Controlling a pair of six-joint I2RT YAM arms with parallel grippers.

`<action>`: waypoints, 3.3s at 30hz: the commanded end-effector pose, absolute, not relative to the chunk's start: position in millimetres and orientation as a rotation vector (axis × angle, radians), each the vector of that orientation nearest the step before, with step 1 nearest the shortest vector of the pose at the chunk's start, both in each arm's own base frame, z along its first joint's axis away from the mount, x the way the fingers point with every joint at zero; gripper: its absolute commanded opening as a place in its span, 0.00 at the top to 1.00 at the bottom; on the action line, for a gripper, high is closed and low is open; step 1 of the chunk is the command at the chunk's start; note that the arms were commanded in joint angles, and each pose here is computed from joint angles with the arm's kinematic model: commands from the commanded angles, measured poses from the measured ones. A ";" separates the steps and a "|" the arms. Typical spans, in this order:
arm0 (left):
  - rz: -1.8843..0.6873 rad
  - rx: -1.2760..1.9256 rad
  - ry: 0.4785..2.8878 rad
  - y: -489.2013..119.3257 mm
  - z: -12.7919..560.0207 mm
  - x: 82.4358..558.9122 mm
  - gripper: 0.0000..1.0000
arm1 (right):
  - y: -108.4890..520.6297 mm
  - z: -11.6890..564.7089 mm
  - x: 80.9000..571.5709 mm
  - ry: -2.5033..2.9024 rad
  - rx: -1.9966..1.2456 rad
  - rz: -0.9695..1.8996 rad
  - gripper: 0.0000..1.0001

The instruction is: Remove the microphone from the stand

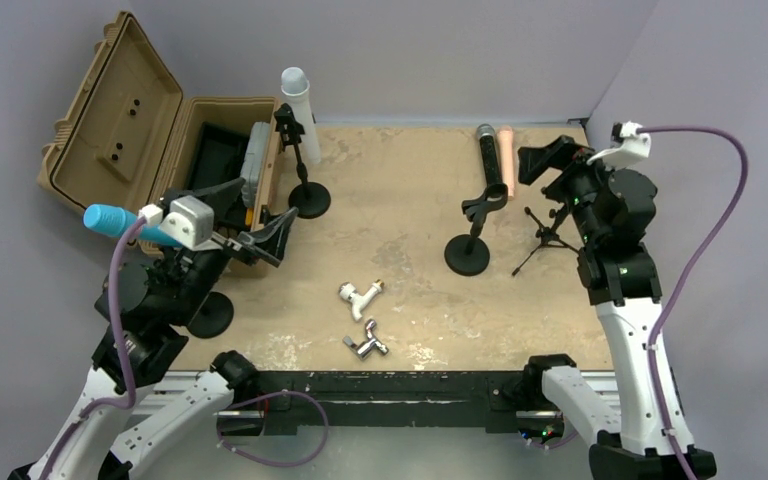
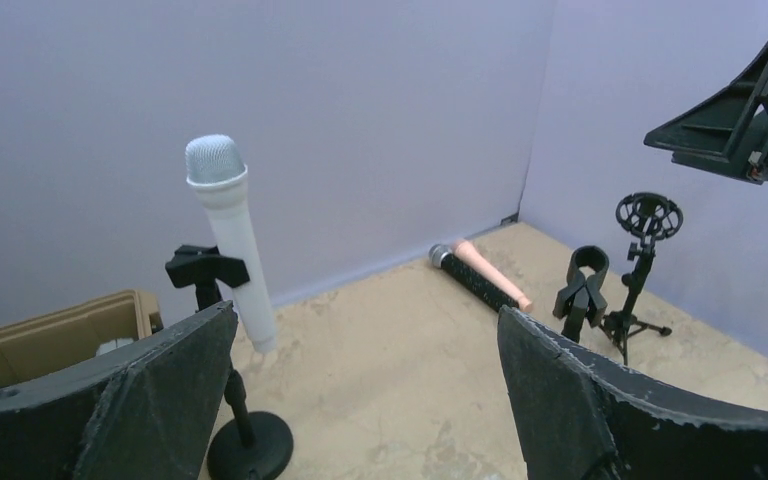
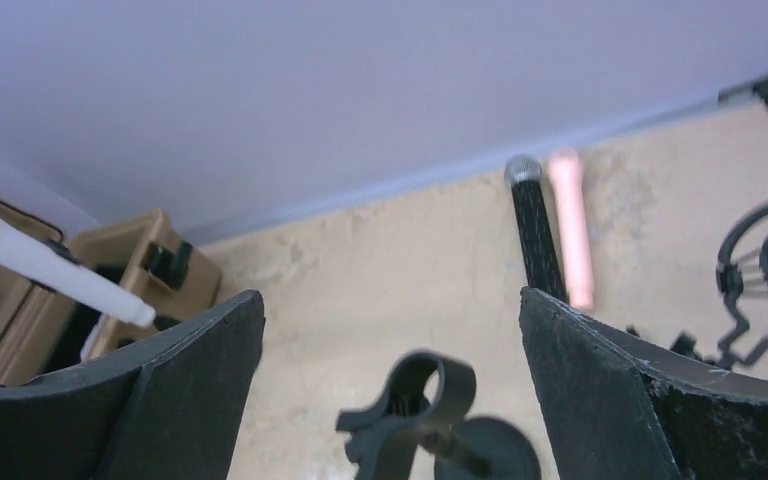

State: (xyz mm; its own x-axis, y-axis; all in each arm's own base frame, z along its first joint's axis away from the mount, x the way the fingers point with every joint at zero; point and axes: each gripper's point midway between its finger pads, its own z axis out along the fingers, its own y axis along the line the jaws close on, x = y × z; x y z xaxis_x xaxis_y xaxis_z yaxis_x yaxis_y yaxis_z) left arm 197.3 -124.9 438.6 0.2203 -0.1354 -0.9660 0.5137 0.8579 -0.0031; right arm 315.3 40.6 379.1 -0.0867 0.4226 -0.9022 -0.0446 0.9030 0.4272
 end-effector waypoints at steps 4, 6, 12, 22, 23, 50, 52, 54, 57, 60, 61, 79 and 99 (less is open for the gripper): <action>-0.444 0.314 1.175 -113.0 459.1 189.2 0.00 | 92.5 482.1 330.9 1.323 0.108 0.493 0.02; -0.432 0.284 1.165 -107.4 459.6 189.5 0.00 | 132.0 497.9 339.5 1.281 0.052 0.555 0.01; -0.396 0.235 1.183 -98.6 457.0 194.7 0.00 | 250.5 517.5 361.0 1.142 -0.103 0.697 0.01; -0.339 0.179 1.208 -87.3 451.9 202.0 0.00 | 373.8 491.8 421.2 1.107 -0.151 0.759 0.01; -0.338 0.185 1.211 -88.7 451.5 202.9 0.00 | 381.3 487.0 427.5 1.111 -0.152 0.756 0.01; -0.343 0.236 1.283 -107.5 435.4 219.4 0.00 | 453.7 435.7 486.6 1.185 -0.041 0.580 0.47; -0.346 0.251 1.295 -111.4 433.1 221.4 0.00 | 459.3 435.7 482.6 1.168 -0.085 0.602 0.61; -0.373 0.244 1.307 -115.4 431.2 222.7 0.00 | 464.6 433.6 477.4 1.159 -0.131 0.633 0.75; -0.381 0.250 1.323 -120.0 426.6 226.1 0.00 | 466.2 434.9 466.8 1.134 -0.222 0.667 0.92; -0.386 0.258 1.338 -124.1 422.7 229.1 0.00 | 451.2 444.7 454.4 1.100 -0.297 0.692 1.00; -0.388 0.261 1.341 -125.4 421.7 229.9 0.00 | 443.9 457.7 444.9 1.066 -0.345 0.718 1.00; -0.542 0.451 1.430 -188.6 384.8 252.1 0.00 | 372.4 412.4 375.1 1.046 -1.049 0.797 1.00; -0.578 0.809 1.351 -201.4 329.6 365.5 0.00 | 360.8 368.7 369.2 1.105 -1.173 1.004 1.00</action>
State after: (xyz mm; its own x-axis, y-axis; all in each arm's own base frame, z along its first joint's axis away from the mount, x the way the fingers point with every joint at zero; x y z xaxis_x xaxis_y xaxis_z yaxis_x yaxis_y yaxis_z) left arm 349.1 -197.6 292.1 -0.0972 0.0210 -0.9950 0.7416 0.6683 -0.0583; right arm 374.1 360.1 387.9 0.2719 0.0513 -0.9610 -0.9482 0.1847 -0.2584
